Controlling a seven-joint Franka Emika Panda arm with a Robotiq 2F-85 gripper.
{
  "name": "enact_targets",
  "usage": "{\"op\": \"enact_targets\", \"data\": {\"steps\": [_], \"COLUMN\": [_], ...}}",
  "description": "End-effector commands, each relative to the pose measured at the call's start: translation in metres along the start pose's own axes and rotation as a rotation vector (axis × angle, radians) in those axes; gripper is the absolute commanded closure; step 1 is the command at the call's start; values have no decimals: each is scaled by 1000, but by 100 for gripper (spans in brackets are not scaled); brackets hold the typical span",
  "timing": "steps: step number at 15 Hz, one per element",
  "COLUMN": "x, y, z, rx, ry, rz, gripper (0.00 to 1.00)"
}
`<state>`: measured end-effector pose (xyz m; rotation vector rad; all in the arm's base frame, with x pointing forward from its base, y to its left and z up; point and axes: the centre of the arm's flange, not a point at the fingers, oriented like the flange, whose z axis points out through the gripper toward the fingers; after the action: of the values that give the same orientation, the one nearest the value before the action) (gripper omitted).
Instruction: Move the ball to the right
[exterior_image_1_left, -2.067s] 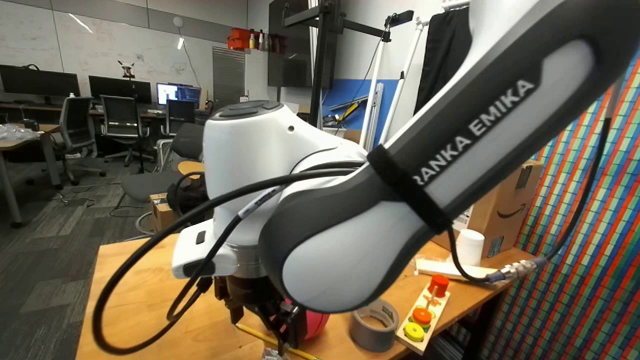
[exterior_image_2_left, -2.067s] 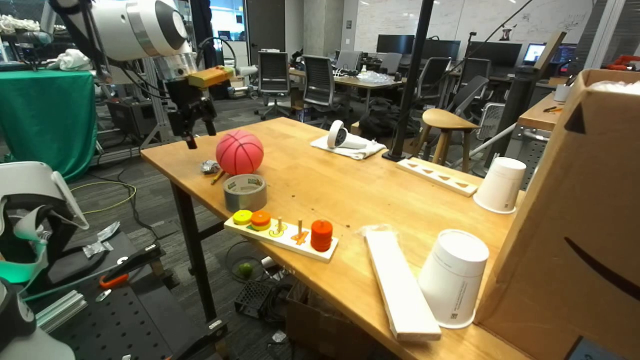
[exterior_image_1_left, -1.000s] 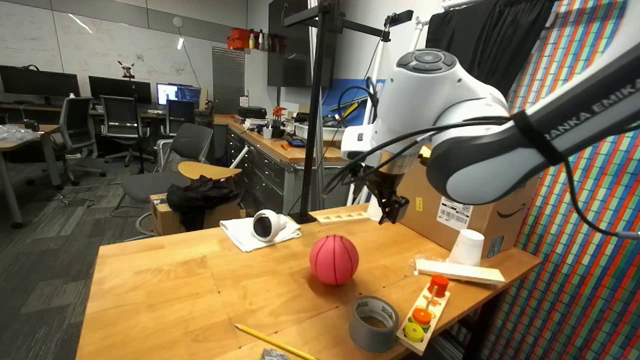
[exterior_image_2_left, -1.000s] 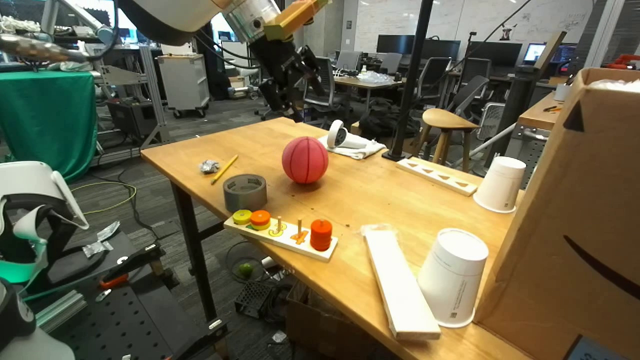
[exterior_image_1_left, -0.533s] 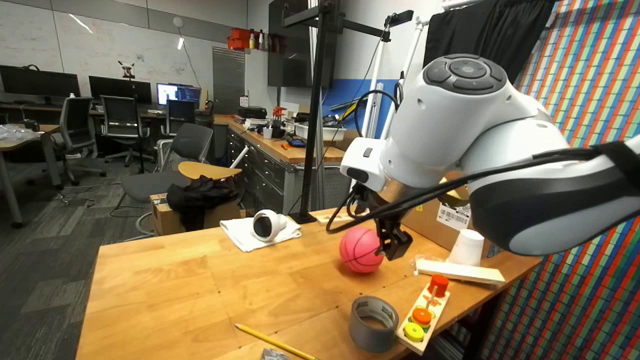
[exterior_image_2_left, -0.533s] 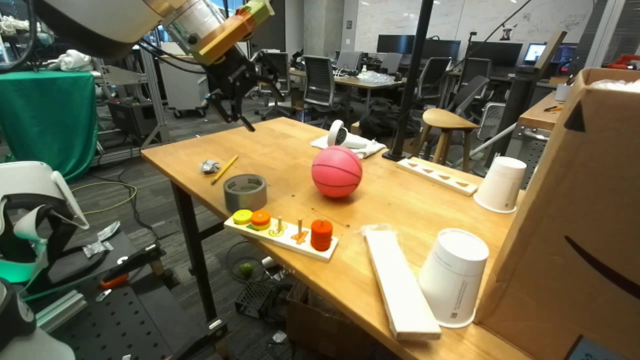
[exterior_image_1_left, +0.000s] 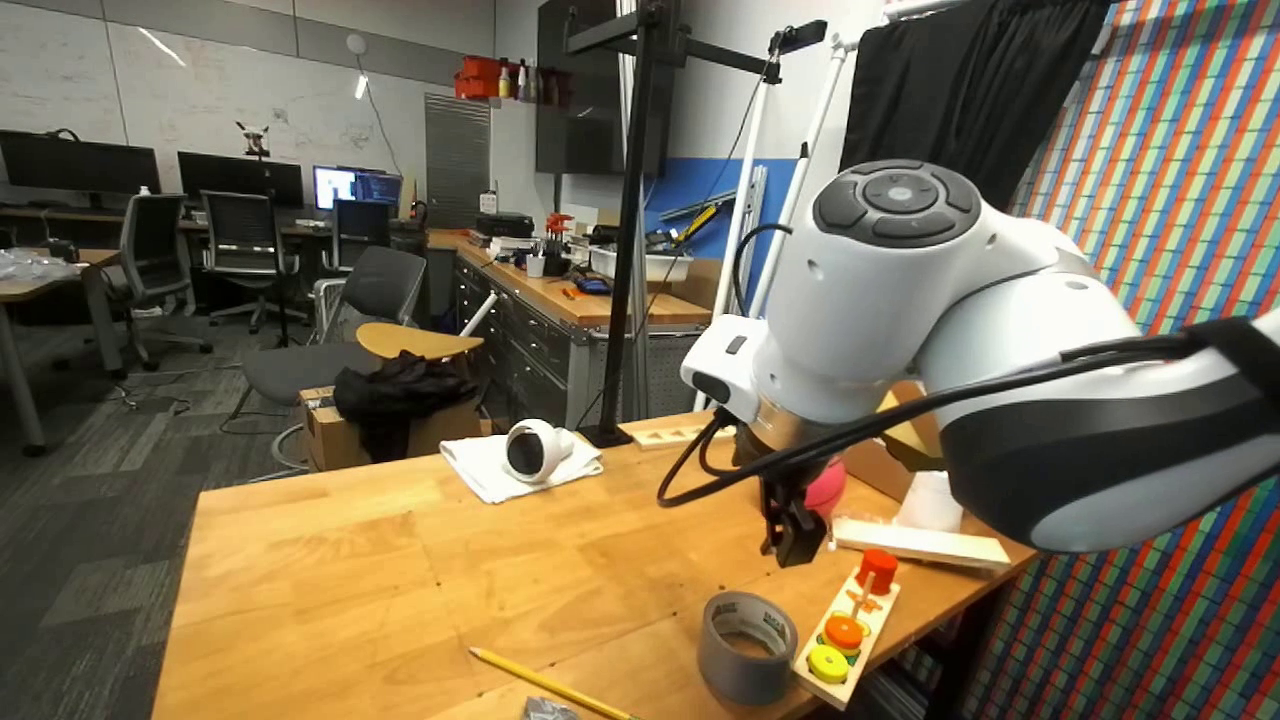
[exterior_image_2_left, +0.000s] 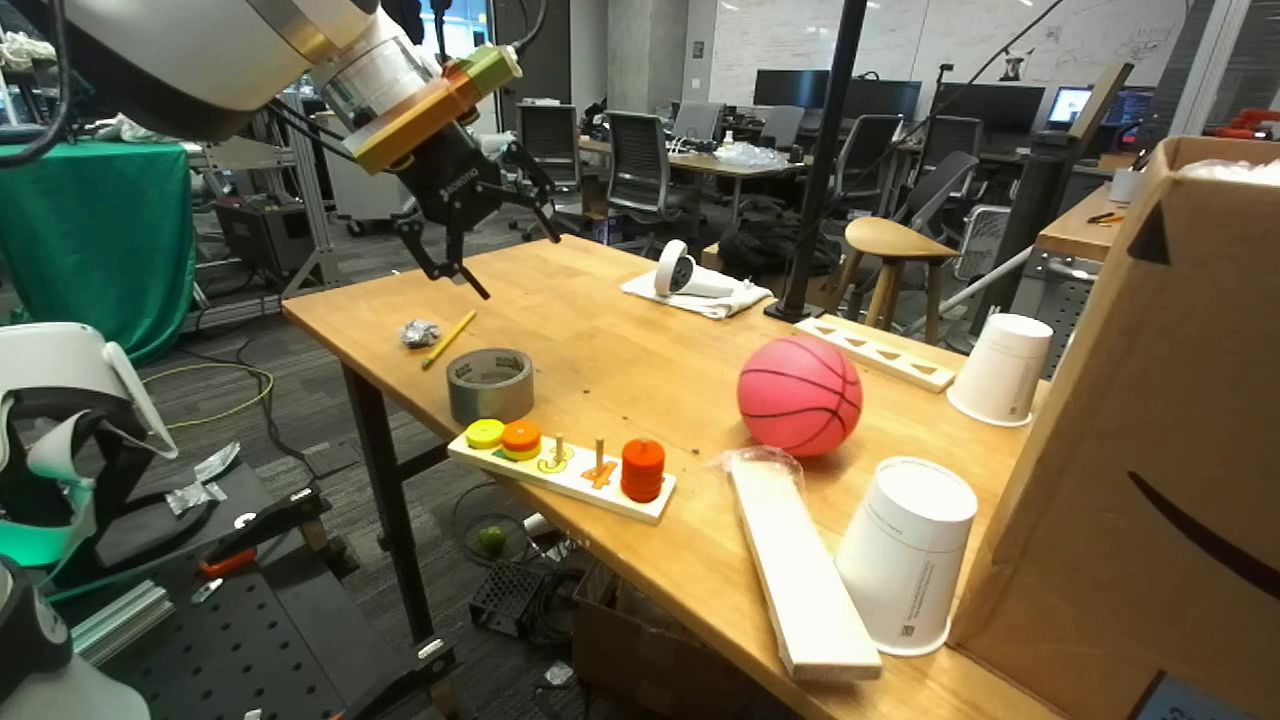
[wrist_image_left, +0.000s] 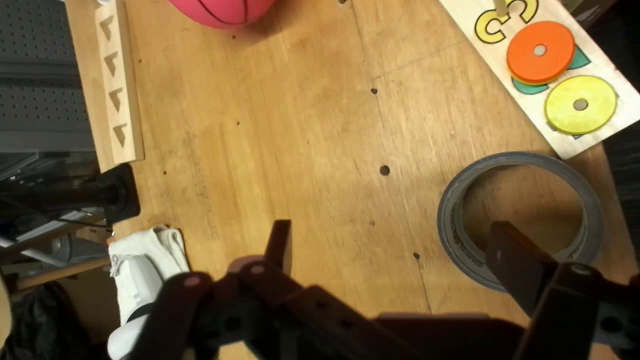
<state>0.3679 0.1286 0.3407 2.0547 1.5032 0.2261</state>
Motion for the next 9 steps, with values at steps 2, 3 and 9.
{"op": "enact_targets", "data": {"steps": [2, 3, 9], "x": [1, 2, 2], "y": [0, 0, 1], "z": [14, 17, 32], "rx": [25, 33, 81], "ry": [-42, -48, -78], "rz": [74, 82, 121], "gripper": [0, 0, 0]}}
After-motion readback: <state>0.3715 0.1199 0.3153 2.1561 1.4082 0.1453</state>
